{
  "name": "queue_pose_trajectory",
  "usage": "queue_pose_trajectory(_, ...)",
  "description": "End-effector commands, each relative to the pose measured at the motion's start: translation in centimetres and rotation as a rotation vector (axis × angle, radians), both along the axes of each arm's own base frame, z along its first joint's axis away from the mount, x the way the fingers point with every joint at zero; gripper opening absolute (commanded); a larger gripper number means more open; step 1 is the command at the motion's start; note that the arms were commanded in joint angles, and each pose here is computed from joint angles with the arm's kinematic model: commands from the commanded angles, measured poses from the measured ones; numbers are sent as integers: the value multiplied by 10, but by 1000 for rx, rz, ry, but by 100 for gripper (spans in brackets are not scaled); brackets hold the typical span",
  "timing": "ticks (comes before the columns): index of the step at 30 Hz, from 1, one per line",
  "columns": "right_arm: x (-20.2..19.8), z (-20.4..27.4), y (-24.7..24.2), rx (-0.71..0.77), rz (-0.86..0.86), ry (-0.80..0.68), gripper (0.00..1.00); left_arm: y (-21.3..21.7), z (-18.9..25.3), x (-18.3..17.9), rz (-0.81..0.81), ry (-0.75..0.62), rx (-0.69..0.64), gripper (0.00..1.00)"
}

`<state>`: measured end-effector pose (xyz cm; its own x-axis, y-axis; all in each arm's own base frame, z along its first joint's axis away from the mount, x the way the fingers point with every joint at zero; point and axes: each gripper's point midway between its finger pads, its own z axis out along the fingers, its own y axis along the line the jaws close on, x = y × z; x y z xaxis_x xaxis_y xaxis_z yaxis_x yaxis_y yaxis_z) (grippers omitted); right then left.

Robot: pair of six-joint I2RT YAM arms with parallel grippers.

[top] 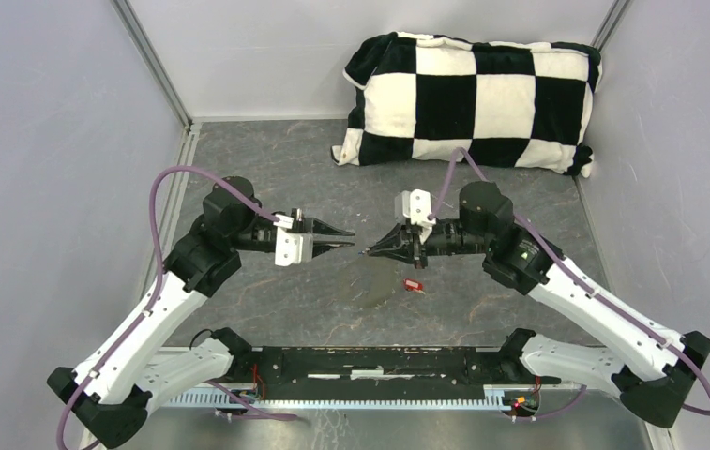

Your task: Put the keys on the keyring

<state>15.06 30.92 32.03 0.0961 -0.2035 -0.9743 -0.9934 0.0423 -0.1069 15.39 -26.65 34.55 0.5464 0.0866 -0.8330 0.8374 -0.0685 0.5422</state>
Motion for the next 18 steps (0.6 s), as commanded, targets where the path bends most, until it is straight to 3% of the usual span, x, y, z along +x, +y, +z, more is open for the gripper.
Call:
queue_pose_trajectory(1, -16, 52, 10, 265, 96, -103, 0, 6, 9, -28, -106, 15, 11, 26)
queue_pose_trajectory(5, -21, 53, 15, 313, 139, -80, 0, 5, 8, -31, -116, 67, 15, 39)
queue_pose_trajectory(8, -23, 53, 17, 317, 158, -74, 1, 5, 7, -36, -136, 115, 22, 43)
queue_pose_trajectory(18, -25, 49, 22, 285, 195, -51, 0, 5, 3, -34, -129, 125, 37, 30)
